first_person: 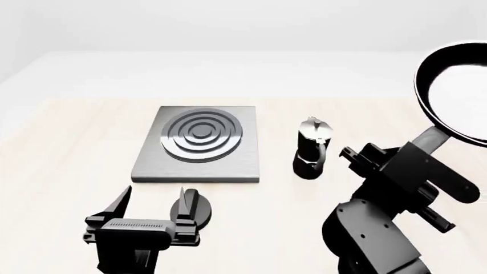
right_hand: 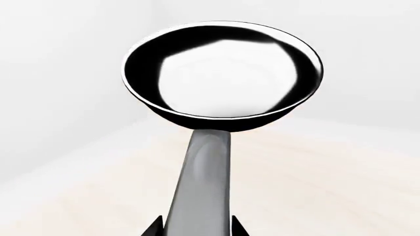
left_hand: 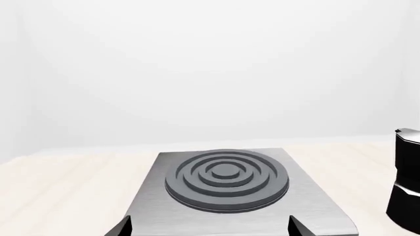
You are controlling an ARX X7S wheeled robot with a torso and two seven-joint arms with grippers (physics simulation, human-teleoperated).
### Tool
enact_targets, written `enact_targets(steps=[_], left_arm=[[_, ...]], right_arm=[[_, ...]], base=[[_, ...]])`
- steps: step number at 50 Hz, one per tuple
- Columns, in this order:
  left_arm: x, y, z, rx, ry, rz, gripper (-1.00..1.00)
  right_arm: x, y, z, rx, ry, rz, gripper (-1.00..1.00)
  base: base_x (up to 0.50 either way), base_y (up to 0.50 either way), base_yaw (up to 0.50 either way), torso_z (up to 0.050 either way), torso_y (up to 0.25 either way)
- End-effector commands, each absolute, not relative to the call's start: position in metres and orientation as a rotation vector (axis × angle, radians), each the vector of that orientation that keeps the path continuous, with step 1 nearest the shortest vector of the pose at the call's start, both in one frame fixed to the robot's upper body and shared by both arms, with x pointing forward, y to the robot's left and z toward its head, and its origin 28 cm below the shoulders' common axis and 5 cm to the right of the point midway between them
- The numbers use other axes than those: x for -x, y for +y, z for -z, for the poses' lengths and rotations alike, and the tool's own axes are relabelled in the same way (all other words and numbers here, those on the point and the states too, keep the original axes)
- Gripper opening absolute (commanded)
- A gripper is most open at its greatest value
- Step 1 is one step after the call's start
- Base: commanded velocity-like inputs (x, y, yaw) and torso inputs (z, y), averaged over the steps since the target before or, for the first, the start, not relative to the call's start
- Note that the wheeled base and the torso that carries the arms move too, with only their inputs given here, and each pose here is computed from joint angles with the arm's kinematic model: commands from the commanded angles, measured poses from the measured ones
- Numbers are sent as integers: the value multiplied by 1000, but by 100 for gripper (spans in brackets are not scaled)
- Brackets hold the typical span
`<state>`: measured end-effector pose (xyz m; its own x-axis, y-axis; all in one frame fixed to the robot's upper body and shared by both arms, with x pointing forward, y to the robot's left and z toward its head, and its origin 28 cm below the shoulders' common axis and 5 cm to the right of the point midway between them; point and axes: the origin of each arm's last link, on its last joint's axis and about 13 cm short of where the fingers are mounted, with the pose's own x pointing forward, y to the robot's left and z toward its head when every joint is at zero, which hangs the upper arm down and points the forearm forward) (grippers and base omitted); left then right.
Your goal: Put the frying pan on the stove.
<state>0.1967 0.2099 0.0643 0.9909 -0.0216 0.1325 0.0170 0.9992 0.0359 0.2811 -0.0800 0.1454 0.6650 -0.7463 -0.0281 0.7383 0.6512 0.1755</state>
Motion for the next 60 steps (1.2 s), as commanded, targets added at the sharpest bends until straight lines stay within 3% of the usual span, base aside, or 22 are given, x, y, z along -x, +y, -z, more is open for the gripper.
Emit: enact_targets(steps=[1,60], left_arm=[[-196,209,-64,-35,-132,19,100],[-198,210,-66,-39,-133,20,100]], right_arm=[[-284,-76,-158,-151,-128,770,-100],[-276,-48,-165,-91,-230,359,-100]], base=[[0,0,0,0,10],[0,0,0,1,2]])
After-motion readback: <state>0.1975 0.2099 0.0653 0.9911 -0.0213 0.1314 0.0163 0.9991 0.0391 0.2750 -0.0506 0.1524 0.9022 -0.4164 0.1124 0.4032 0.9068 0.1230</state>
